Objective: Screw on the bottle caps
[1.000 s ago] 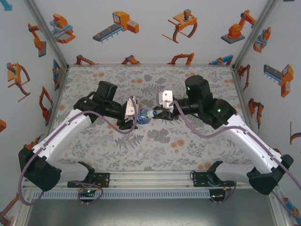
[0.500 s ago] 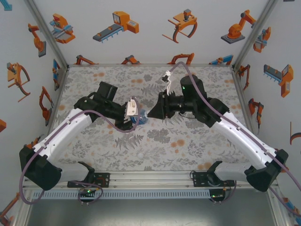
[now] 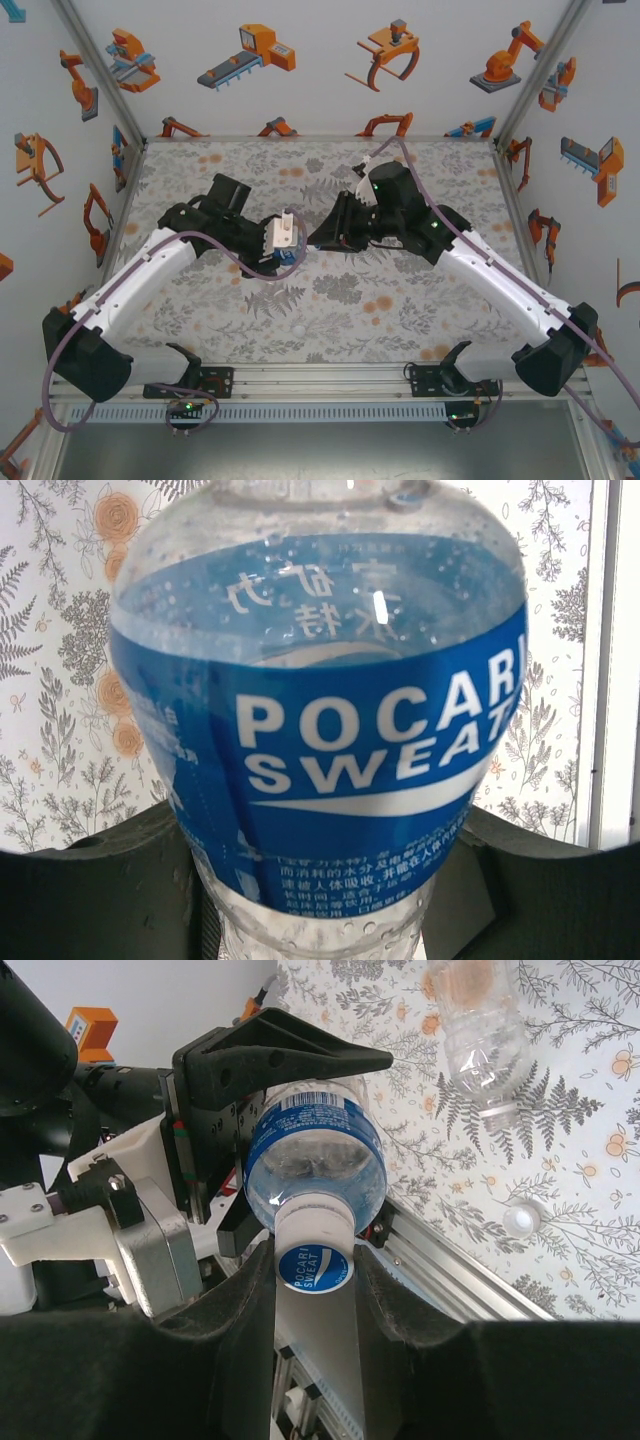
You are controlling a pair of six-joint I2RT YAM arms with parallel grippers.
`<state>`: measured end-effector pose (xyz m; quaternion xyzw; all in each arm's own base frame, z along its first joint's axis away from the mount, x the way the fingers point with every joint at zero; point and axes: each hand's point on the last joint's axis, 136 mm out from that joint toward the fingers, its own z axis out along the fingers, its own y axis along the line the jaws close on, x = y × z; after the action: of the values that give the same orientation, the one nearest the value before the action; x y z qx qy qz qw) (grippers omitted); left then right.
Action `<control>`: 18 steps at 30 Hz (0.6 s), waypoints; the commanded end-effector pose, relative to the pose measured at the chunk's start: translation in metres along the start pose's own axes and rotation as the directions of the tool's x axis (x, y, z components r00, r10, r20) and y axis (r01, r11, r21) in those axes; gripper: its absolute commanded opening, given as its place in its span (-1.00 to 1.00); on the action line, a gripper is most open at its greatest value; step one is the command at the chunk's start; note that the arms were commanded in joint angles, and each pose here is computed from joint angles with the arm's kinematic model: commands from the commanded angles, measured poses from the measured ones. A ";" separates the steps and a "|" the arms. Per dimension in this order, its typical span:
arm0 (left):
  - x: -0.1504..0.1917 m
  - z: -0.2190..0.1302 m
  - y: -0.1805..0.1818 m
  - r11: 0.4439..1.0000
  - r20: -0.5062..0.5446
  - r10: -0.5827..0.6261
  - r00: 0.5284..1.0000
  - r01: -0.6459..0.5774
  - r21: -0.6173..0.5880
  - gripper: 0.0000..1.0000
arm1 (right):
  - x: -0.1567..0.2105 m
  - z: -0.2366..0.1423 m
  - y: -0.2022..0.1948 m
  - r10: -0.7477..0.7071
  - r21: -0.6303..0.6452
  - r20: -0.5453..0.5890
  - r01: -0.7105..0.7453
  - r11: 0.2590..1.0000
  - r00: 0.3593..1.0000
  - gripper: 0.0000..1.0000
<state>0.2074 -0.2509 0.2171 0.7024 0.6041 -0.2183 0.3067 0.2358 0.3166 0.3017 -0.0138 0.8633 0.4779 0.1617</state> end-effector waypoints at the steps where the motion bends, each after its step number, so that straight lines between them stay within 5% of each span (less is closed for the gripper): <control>1: -0.047 -0.007 0.002 0.991 0.166 0.135 0.977 -0.136 -0.007 -1.00 | -0.006 -0.001 0.000 -0.074 0.027 0.040 0.073 0.997 0.996 -0.14; 5: -0.042 -0.002 -0.001 0.991 0.169 0.131 0.977 -0.133 -0.001 -1.00 | -0.014 -0.023 0.020 -0.265 0.008 0.112 0.266 0.964 0.958 0.20; 11: -0.040 -0.002 -0.004 0.991 0.172 0.133 0.976 -0.135 -0.002 -1.00 | -0.015 -0.053 0.043 -0.577 0.018 0.195 0.585 0.811 0.793 0.22; 14: -0.038 -0.001 -0.006 0.991 0.170 0.131 0.977 -0.133 0.001 -1.00 | -0.008 -0.064 0.057 -0.756 0.009 0.225 0.774 0.633 0.615 0.18; 18: -0.038 0.000 -0.008 0.991 0.174 0.132 0.976 -0.135 0.007 -1.00 | 0.019 -0.072 0.071 -0.918 -0.052 0.255 0.952 0.301 0.304 0.17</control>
<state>0.2029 -0.2746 0.2330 0.7156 0.5501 -0.2475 0.3522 0.2080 0.2924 0.3739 -0.3470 0.7326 0.4080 0.4200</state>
